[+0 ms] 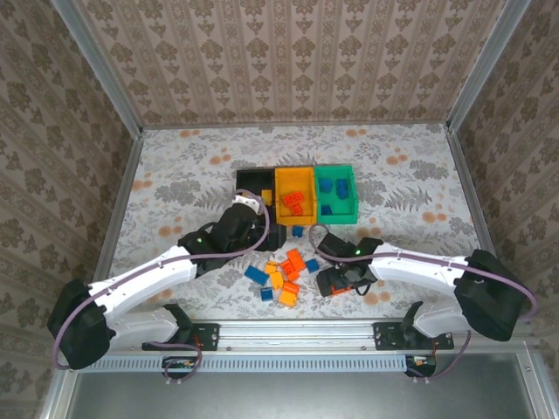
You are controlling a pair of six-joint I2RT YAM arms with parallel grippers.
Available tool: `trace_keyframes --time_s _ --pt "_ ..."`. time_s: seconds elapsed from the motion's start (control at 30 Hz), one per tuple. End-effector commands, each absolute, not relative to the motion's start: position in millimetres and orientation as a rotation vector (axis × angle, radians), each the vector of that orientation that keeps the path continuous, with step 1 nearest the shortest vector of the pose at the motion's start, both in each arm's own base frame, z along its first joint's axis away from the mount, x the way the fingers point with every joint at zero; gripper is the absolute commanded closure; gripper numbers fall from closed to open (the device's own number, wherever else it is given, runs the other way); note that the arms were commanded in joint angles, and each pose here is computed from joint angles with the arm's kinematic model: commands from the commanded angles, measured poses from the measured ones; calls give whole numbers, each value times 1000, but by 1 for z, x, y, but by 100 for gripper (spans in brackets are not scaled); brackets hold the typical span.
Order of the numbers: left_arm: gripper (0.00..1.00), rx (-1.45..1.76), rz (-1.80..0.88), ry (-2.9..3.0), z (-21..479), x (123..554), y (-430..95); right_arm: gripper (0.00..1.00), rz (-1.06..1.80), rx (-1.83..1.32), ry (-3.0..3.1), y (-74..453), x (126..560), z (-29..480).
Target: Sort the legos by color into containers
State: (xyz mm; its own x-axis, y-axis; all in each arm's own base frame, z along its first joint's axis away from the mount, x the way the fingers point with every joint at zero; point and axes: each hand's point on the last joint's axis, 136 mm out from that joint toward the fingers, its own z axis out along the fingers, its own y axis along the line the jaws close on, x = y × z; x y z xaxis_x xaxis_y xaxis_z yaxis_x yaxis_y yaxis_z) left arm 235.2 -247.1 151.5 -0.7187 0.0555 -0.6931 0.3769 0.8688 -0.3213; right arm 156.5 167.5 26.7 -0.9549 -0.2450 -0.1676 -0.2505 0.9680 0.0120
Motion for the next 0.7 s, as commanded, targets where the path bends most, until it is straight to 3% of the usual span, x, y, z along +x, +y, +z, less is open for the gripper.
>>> trace_keyframes --time_s 0.0,0.33,0.67 --pt "0 239 -546 2331 147 236 -232 3 -47 -390 2964 163 153 29" --pt "0 205 -527 2346 140 236 -220 11 -67 -443 3011 177 151 9" --pt "0 188 -523 2360 137 236 -215 35 4 -439 2996 182 151 10"
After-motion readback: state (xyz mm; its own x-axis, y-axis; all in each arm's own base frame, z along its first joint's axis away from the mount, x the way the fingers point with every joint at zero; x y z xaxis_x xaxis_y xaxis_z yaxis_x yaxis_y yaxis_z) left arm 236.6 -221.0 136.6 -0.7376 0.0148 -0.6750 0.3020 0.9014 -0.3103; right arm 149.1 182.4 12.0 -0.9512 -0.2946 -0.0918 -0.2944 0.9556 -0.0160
